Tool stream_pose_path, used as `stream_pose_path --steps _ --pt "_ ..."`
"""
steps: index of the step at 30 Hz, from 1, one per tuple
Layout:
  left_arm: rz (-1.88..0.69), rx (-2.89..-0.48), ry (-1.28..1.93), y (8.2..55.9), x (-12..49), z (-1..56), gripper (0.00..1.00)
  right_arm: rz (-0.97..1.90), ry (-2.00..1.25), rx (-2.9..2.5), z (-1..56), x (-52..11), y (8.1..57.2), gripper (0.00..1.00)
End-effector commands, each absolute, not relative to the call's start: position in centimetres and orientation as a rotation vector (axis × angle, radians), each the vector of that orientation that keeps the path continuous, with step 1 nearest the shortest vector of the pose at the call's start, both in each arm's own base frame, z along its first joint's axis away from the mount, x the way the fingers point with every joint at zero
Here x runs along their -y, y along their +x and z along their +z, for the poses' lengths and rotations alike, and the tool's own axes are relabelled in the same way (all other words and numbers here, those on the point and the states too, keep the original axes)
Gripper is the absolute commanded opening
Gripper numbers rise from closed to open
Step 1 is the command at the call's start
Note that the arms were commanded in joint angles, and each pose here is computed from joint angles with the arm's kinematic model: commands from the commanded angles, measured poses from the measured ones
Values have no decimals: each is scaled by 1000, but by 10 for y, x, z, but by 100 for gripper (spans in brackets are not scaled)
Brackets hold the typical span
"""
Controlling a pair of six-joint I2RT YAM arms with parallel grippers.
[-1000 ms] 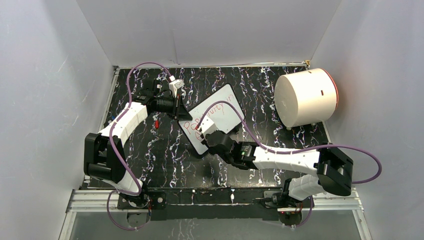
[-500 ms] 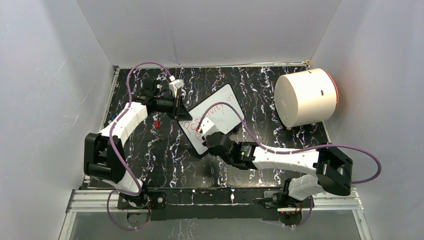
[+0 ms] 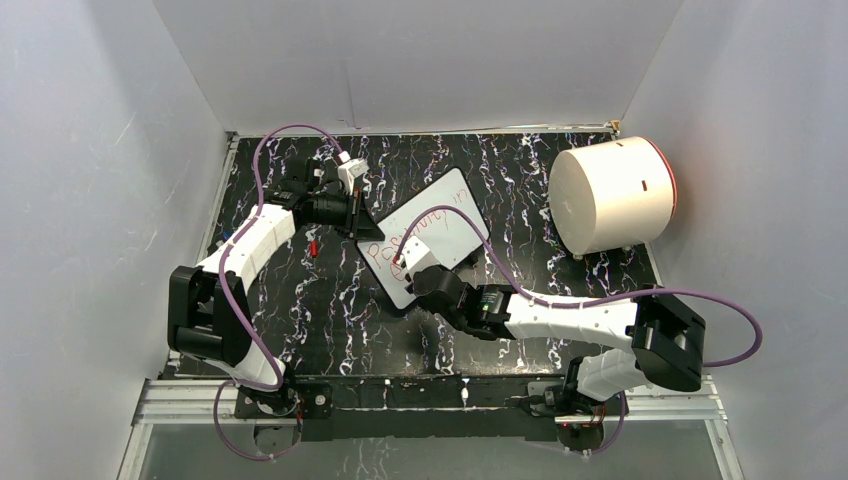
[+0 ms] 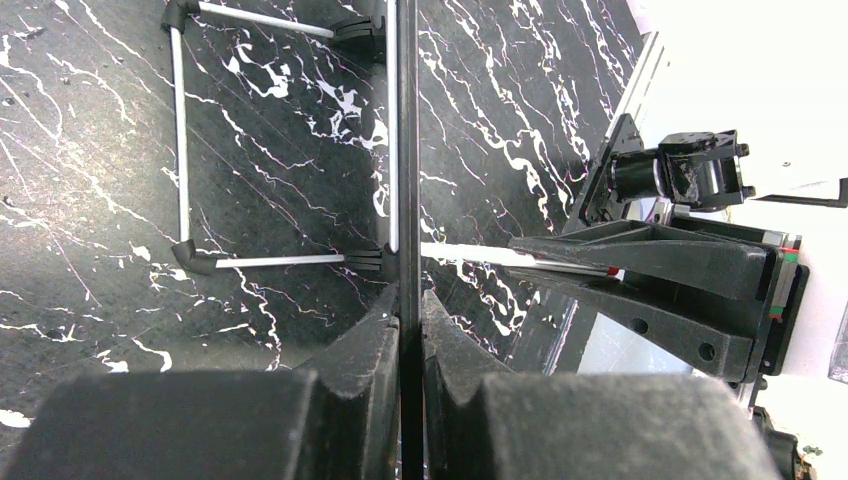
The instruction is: Write a sentence on the whiteboard
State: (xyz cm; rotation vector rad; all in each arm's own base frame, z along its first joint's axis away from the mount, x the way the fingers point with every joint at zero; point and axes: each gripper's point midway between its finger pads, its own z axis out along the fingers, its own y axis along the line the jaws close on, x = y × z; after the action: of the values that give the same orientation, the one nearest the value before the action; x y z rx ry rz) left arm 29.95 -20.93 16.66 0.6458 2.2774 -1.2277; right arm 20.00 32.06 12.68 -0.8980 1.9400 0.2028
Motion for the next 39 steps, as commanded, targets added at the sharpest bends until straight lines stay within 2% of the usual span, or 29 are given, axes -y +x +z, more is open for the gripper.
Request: stream_pose_path --steps 1,24,39 --pt "-1213 -2398 610 290 205 143 0 223 -818 -1891 142 -331 214 0" --pt "-1226 -2395 611 289 206 144 0 250 -725 -1773 191 -341 239 0" --pt "-1188 -2406 604 292 203 142 0 245 -731 -1794 190 -322 232 0"
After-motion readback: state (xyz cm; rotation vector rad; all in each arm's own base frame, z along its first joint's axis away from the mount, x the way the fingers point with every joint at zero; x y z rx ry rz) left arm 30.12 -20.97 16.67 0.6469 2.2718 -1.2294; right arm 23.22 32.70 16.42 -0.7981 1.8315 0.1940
